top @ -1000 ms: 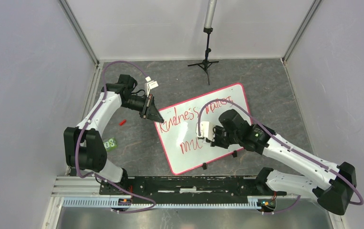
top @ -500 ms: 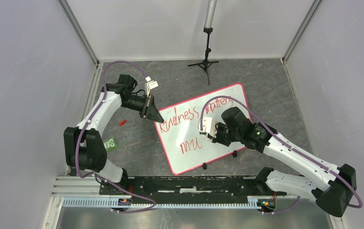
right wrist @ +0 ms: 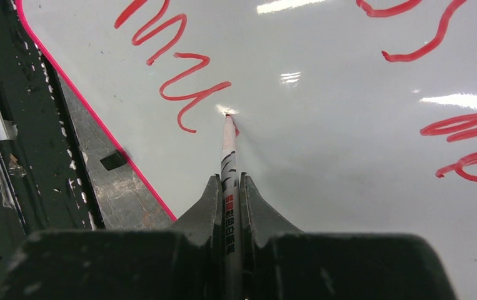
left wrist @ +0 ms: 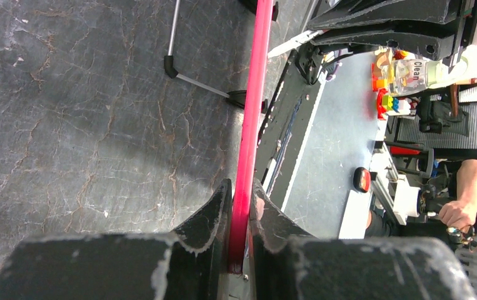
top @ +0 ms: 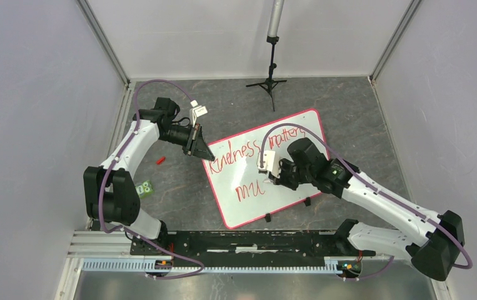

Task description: Write a sentence on the whiteboard

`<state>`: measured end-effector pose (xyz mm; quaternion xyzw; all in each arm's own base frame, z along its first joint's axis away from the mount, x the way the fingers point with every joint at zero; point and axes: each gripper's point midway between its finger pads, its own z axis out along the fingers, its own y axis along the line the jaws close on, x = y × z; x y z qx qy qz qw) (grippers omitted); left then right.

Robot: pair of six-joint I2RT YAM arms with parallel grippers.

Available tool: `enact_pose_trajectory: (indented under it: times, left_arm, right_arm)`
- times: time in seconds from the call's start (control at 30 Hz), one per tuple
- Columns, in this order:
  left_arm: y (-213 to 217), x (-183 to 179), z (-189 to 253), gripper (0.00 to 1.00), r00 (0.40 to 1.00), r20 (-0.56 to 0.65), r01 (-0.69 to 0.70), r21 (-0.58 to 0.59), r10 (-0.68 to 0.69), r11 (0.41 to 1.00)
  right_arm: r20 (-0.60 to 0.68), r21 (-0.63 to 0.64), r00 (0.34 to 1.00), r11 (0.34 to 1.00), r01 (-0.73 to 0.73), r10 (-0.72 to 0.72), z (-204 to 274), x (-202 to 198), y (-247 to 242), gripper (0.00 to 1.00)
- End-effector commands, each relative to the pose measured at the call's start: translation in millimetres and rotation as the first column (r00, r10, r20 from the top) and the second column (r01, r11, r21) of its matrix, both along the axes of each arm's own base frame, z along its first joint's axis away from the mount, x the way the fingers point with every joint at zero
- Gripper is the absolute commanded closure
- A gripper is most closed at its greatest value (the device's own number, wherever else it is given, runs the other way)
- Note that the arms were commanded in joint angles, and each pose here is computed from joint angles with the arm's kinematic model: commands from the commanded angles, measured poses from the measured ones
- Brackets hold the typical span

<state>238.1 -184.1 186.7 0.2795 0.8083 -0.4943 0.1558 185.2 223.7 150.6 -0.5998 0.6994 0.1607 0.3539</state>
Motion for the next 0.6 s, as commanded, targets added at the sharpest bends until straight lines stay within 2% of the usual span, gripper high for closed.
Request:
enact_pose_trajectory:
  times: [0.0,0.43,0.57]
  left_arm:
    - [3,11,-7,0.98,0.998,0.062,-0.002,0.052,-0.001,0.999]
    - [3,11,-10,0.98,0.999,0.054,0.001,0.054,-0.004,0.999]
    - [3,11,-10,0.98,0.998,0.055,0.001,0.054,-0.004,0.999]
  right_arm:
    - [0.015,0.05,1.0,0.999,-0.015,0.014,12,8,14,1.0]
    - [-0.058,-0.038,0.994,0.995,-0.091,0.089,-16,-20,-7,1.0]
    - [-0.03,-0.052,0.996,0.995,-0.08,0.079,-12,-16,-10,1.0]
